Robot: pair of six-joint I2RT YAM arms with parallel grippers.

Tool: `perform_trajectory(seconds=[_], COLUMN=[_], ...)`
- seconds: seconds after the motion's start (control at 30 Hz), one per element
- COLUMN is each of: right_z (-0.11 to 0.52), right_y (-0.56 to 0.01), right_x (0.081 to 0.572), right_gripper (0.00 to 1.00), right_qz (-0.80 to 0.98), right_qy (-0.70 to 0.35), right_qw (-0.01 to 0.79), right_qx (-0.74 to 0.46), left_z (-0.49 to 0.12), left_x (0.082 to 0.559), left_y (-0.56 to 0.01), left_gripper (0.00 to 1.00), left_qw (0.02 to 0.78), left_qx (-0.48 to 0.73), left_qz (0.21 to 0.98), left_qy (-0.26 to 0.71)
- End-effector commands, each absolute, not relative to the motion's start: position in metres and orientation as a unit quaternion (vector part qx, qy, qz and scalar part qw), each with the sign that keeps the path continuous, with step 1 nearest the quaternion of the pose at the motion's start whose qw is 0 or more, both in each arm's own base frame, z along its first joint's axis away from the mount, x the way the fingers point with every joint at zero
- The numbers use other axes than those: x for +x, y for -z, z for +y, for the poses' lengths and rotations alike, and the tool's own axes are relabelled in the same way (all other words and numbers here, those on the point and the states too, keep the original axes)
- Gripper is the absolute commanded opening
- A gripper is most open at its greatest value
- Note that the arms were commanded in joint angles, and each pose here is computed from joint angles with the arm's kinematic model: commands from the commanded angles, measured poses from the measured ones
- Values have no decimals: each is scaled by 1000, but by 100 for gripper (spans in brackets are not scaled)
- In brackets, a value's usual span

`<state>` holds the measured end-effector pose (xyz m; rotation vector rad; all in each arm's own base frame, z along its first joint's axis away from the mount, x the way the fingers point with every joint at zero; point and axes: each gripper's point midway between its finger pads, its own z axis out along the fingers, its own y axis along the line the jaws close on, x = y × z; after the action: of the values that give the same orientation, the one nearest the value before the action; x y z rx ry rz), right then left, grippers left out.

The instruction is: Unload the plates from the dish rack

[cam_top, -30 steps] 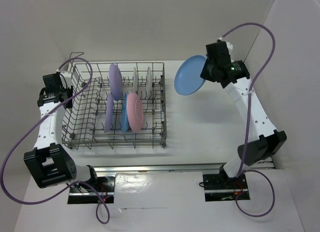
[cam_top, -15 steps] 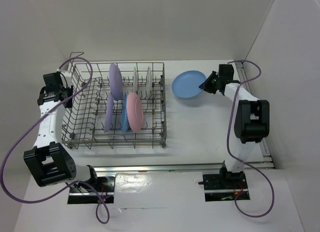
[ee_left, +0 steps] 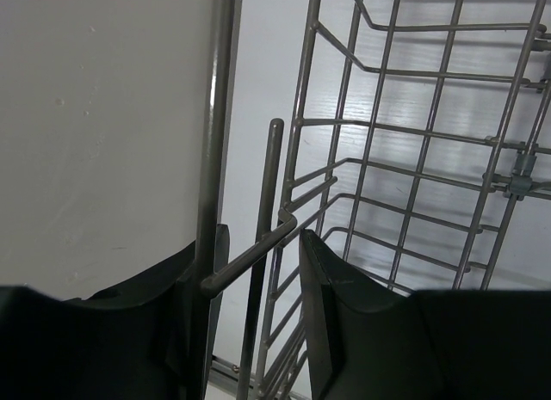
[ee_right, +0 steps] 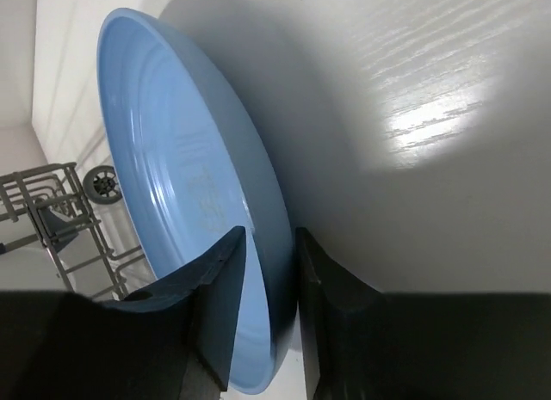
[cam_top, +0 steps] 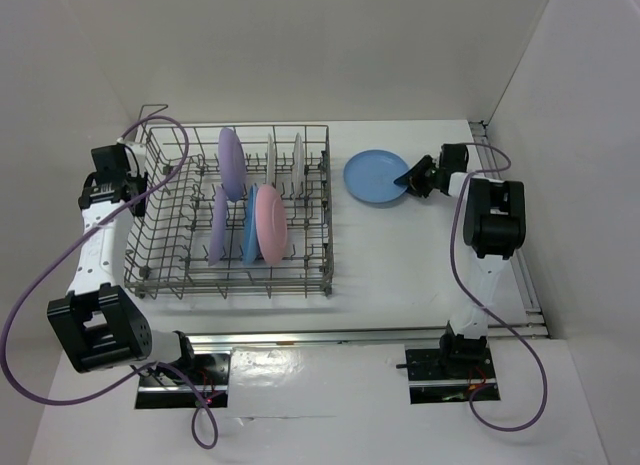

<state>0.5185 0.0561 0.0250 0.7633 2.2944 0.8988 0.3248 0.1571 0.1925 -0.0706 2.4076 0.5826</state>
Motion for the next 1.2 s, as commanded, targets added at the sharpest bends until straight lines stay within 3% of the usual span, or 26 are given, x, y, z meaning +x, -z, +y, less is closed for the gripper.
perform_trajectory(seconds=[0.0,0.03,0.13,0.17,0.3,0.57,0.67,0.77,0.8,0.87,1.0,1.17], right_z=[50,50,40,36,5,7,31,104,151,182,259,297], right_y=[-11,-10,-25,-21,-55,-174,-244,-307,-312,-328,-301,-257], right_x=[513,511,510,499,488,464,449,427,409,393,355,320], right_gripper=[38,41,66,79,100,100,100,100,100,100,100,97], right_qz=[871,874,880,888,888,853,826,809,815,819,872,916], right_qy=[-303,-300,-269,-248,-166,-13,-32,-78,-102,-92,-132,-125], right_qw=[269,266,270,247,249,396,470,554,556,558,471,380], right_qx=[277,273,283,298,350,340,311,181,128,97,27,-18], left_z=[142,142,143,144,140,133,130,128,128,125,119,120], left_x=[328,328,327,327,327,326,326,325,325,326,324,326], left_y=[-198,-198,-202,-202,-208,-210,-206,-206,-203,-205,-200,-201], left_gripper=[47,48,48,48,48,50,50,51,51,51,51,51], left_qw=[328,328,331,331,340,355,355,365,365,372,371,375], left_qx=[7,7,5,5,8,14,19,20,20,24,30,34], left_qz=[922,922,920,920,916,913,916,912,912,910,913,911], left_qy=[-206,-206,-211,-211,-212,-199,-188,-187,-187,-180,-166,-169])
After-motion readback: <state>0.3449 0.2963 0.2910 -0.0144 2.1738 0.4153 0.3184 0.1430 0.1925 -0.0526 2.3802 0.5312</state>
